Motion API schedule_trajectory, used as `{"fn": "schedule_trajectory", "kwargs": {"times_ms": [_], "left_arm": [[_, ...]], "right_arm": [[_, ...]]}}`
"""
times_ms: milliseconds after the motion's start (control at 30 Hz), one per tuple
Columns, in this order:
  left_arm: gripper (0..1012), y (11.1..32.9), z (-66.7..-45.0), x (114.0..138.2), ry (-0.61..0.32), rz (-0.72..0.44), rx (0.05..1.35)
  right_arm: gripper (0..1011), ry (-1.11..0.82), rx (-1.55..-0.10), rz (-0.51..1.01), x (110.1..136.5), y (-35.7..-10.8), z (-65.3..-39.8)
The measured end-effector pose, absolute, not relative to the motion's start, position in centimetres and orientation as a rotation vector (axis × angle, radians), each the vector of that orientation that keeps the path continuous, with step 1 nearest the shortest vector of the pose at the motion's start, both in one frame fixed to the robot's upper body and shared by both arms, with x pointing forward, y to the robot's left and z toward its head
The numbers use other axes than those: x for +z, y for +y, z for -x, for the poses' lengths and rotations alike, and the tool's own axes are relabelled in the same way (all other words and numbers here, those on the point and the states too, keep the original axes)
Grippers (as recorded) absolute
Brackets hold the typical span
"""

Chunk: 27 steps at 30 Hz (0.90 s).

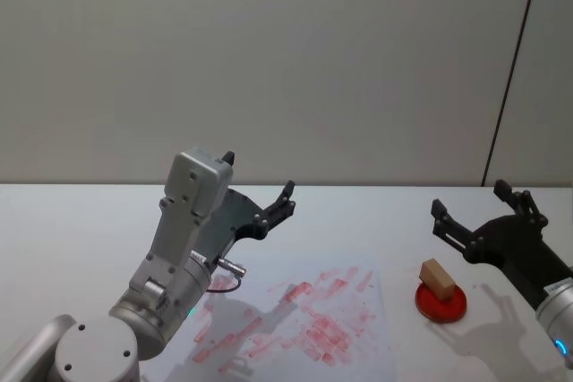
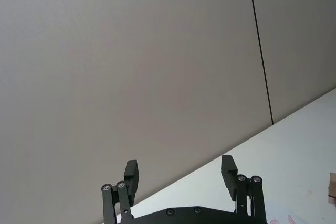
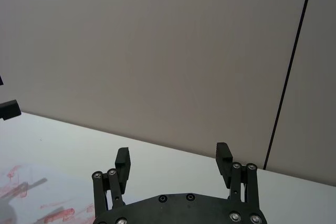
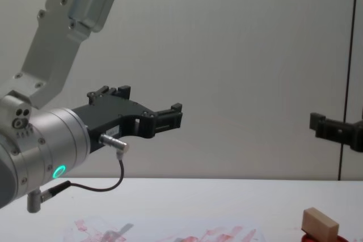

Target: Use the one hand to pick up the stamp and affix it onto the A4 paper.

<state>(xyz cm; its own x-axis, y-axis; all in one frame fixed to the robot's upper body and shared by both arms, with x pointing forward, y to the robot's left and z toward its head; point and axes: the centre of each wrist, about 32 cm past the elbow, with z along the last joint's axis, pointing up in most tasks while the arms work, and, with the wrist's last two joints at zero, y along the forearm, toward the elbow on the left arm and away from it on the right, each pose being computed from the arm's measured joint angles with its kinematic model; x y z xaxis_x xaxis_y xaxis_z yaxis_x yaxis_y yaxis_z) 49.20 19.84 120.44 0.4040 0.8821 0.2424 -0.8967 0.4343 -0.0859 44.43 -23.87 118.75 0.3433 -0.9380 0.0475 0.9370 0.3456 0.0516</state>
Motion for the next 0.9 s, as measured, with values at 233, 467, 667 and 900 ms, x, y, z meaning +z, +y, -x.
{"fn": "schedule_trajectory", "kwargs": {"times_ms": [233,467,667,900], "left_arm": [[1003,19.8,-49.2,120.4,-0.268,-0.061,1.124],[1002,19.8,-49.2,120.4,-0.268,-0.061,1.124],[1003,19.8,-49.2,120.4,-0.268,-0.061,1.124],[1002,19.8,-49.2,120.4,-0.268,-0.061,1.124]], "right_arm": [[1001,-0.059,-1.191,0.027,118.2,-24.4,-44.8],[1001,-0.034,-1.163,0.082,117.2,-25.1,-45.1],[1001,-0.006,-1.145,0.128,116.3,-25.6,-45.3],[1001,0.024,-1.128,0.173,115.3,-25.8,-45.6]]}}
